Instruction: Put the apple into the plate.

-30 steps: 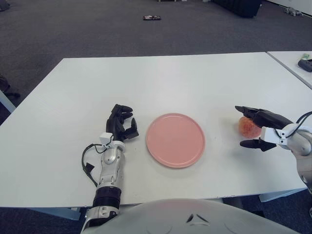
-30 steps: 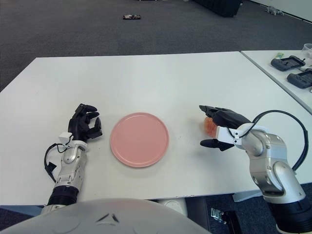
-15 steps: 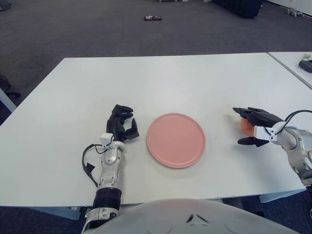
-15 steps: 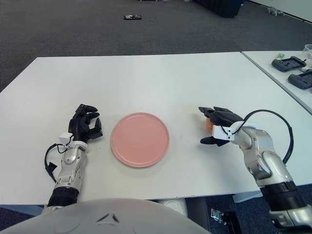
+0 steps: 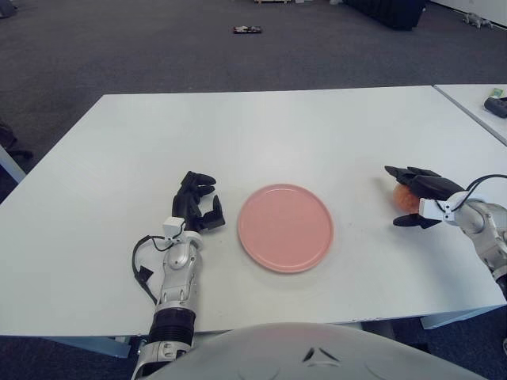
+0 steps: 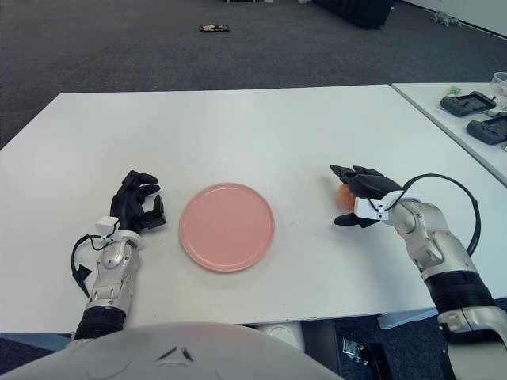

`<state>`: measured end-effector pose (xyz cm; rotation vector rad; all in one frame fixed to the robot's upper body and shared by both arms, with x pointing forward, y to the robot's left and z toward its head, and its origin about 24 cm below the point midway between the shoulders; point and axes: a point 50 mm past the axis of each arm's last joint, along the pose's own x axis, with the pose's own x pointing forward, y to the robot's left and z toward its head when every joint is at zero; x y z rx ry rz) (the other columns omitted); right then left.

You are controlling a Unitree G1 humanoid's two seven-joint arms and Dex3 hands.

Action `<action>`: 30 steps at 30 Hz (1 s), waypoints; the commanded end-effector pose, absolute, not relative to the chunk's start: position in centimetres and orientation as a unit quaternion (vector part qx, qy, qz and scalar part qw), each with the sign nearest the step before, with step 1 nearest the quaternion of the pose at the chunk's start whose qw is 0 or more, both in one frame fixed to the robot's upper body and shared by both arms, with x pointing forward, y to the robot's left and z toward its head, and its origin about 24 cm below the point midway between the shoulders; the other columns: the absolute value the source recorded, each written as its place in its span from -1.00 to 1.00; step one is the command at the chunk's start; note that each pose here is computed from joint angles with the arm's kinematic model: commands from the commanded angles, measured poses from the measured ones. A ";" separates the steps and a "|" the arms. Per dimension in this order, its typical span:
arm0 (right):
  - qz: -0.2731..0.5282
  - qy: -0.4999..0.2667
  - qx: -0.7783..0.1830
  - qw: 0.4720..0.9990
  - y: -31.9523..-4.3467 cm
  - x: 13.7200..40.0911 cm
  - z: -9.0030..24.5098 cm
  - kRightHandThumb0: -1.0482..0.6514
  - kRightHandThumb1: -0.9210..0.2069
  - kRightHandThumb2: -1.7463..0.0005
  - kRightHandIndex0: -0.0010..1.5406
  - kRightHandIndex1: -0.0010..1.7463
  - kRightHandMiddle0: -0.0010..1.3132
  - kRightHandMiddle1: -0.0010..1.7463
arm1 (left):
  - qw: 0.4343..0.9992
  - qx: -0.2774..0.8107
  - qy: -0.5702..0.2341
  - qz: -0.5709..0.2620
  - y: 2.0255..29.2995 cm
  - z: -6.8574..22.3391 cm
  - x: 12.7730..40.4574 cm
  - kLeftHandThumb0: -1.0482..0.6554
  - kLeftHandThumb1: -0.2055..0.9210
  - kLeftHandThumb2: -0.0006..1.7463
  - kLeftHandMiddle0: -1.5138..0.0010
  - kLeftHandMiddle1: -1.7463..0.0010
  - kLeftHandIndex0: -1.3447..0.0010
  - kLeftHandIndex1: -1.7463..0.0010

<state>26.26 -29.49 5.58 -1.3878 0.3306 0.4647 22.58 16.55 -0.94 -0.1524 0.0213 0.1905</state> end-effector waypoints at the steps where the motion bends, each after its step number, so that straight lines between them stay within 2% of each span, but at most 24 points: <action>1: 0.219 0.186 -0.615 0.734 -30.4 25.5 3.7 -1.00 -0.64 0.51 -1.00 -1.00 -1.00 -1.00 | 0.990 -0.076 0.058 0.107 16.7 -2.5 21.6 0.22 -0.54 0.87 -0.06 -1.00 0.14 -0.99; 13: 0.173 0.201 -0.583 0.768 -32.3 25.8 3.4 -1.00 -0.71 0.47 -1.00 -1.00 -1.00 -1.00 | 0.989 -0.080 0.057 0.110 16.7 -2.4 21.5 0.22 -0.48 0.83 -0.03 -1.00 0.17 -1.00; 16: 0.155 0.203 -0.585 0.770 -32.7 25.8 3.3 -1.00 -0.74 0.46 -1.00 -1.00 -1.00 -1.00 | 0.989 -0.077 0.057 0.111 16.8 -2.4 21.5 0.22 -0.41 0.78 0.02 -1.00 0.21 -1.00; 24: 0.136 0.200 -0.587 0.773 -33.2 25.8 3.2 -0.99 -0.62 0.28 -1.00 -1.00 -1.00 -1.00 | 0.989 -0.080 0.057 0.112 16.9 -2.4 21.4 0.22 -0.29 0.69 0.08 -1.00 0.29 -1.00; 26: 0.134 0.196 -0.587 0.774 -33.2 25.8 3.1 -0.98 -0.56 0.22 -0.99 -0.91 -1.00 -0.87 | 0.989 -0.079 0.058 0.113 16.9 -2.4 21.4 0.22 -0.27 0.68 0.09 -1.00 0.31 -1.00; 27: 0.134 0.194 -0.587 0.774 -33.2 25.7 3.1 -0.96 -0.52 0.20 -1.00 -0.79 -1.00 -0.73 | 0.989 -0.078 0.059 0.113 16.9 -2.4 21.4 0.22 -0.26 0.67 0.10 -1.00 0.32 -1.00; 30: 0.137 0.188 -0.588 0.775 -33.1 25.6 3.1 -0.93 -0.44 0.17 -1.00 -0.59 -1.00 -0.49 | 0.989 -0.076 0.060 0.113 17.0 -2.4 21.4 0.22 -0.26 0.67 0.09 -1.00 0.32 -1.00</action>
